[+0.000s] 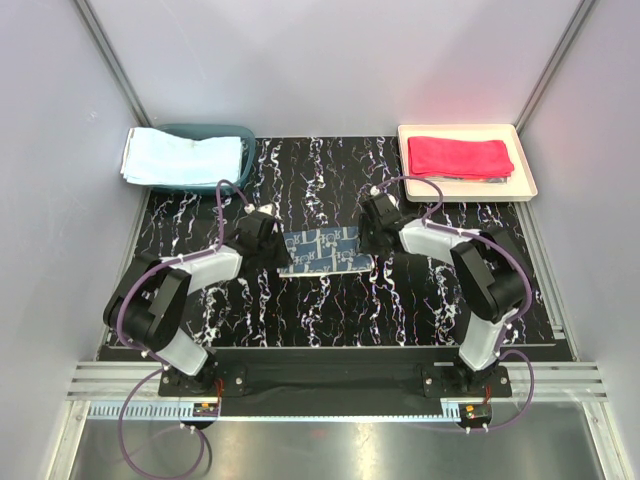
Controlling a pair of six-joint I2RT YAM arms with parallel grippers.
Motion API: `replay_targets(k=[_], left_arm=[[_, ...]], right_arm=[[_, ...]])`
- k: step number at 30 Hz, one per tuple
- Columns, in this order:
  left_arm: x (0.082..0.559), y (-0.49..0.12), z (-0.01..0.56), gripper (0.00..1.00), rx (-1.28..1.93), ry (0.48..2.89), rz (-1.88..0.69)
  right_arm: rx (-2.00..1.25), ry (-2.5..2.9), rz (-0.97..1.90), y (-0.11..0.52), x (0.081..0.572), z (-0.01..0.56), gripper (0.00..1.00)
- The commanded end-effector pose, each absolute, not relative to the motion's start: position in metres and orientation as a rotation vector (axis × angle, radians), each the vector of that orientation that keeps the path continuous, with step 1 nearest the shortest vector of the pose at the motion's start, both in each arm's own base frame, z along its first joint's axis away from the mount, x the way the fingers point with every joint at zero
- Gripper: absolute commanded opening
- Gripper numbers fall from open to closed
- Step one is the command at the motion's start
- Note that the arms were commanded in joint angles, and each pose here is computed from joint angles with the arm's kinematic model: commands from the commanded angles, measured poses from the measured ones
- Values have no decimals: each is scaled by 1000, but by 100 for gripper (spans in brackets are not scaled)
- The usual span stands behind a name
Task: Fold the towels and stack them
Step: Neatly place the folded towel into the bin
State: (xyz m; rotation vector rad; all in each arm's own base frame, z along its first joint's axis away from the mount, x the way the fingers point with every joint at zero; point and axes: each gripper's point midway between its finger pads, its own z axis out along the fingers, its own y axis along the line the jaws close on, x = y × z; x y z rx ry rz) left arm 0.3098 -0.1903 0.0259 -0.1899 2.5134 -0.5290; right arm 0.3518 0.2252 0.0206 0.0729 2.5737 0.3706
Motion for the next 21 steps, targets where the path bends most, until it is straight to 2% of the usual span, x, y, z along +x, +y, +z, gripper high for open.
replay_targets(k=[1, 5, 10, 12, 16, 19, 21], left_arm=[[320, -196, 41, 24, -166, 2478, -539], [322, -203, 55, 24, -154, 2456, -561], [325, -212, 96, 24, -136, 2393, -602], [327, -216, 120, 24, -128, 2365, -624], [322, -214, 200, 25, -101, 2228, -697], [308, -203, 250, 27, -76, 2146, -705], [297, -196, 263, 27, -66, 2141, -697]], right_arm=[[74, 2637, 215, 214, 340, 5, 45], [36, 2658, 118, 213, 334, -1, 22], [-7, 2681, 40, 211, 329, -6, 3], [-19, 2681, 9, 208, 329, -5, 0], [-67, 2620, -127, 195, 345, 19, 0], [-134, 2530, -279, 185, 374, 51, 0], [-149, 2467, -392, 180, 399, 72, 0]])
